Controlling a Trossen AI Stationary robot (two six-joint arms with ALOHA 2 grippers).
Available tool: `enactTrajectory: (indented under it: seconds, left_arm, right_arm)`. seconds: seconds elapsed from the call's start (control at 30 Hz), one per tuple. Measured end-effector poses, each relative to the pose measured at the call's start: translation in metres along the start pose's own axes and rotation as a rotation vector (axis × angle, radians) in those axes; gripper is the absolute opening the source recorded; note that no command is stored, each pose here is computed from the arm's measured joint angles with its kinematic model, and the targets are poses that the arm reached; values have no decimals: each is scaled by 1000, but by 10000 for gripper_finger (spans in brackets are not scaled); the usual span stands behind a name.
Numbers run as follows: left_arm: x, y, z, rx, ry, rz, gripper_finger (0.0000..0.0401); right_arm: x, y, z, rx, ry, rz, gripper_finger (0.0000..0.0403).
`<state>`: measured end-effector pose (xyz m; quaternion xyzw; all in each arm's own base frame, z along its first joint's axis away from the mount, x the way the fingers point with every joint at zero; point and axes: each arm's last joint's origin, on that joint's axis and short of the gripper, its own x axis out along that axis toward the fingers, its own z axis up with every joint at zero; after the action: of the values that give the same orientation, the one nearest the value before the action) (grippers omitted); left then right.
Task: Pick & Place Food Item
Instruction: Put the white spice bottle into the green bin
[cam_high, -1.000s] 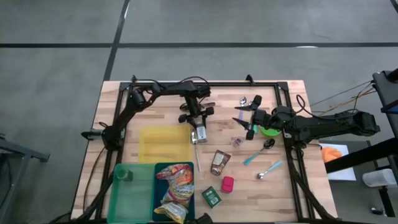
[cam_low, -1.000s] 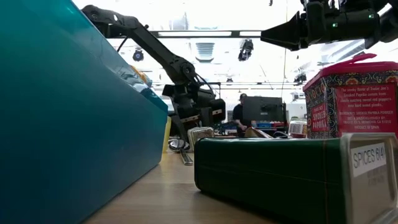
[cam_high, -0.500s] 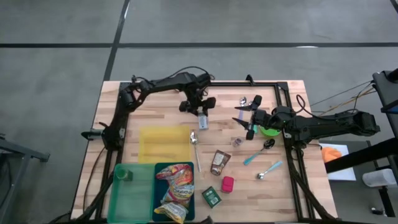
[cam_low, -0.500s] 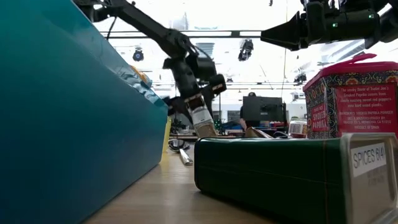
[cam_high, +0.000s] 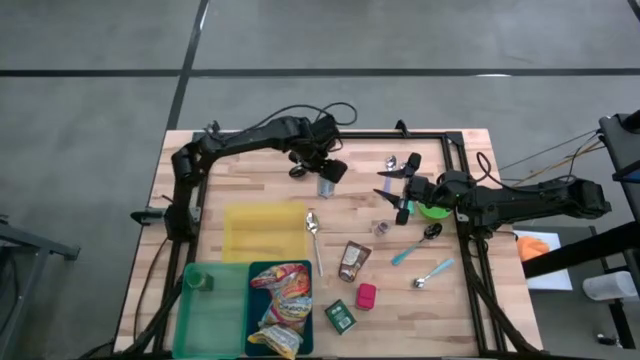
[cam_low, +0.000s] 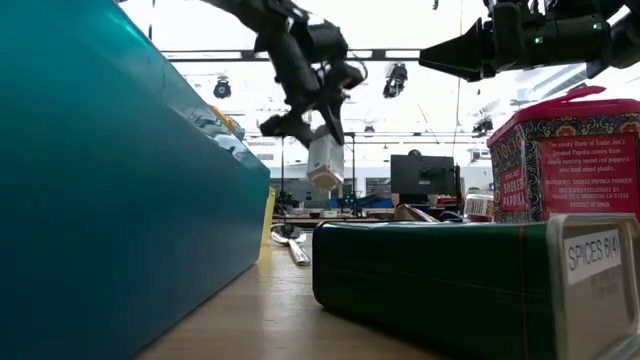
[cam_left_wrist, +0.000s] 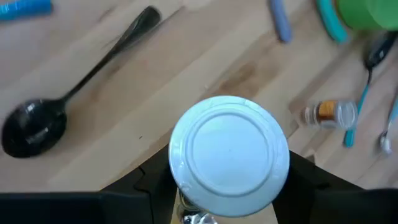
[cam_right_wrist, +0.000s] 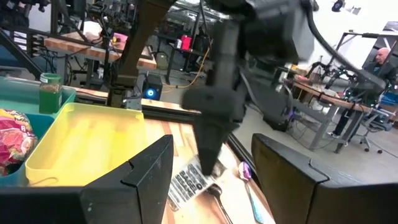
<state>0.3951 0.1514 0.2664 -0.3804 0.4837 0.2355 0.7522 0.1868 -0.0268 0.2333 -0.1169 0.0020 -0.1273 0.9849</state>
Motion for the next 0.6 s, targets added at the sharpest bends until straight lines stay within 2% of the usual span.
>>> enactTrajectory:
  seconds: [0.3,0.6]
  left_arm:
    - [-32,-45,-33,241,-188,122,195]
    - [-62,-83,-83,305,-330,233,195]
  right_arm:
    - [0,0,0,0,0,0,215]
    - [0,0,0,0,0,0,215]
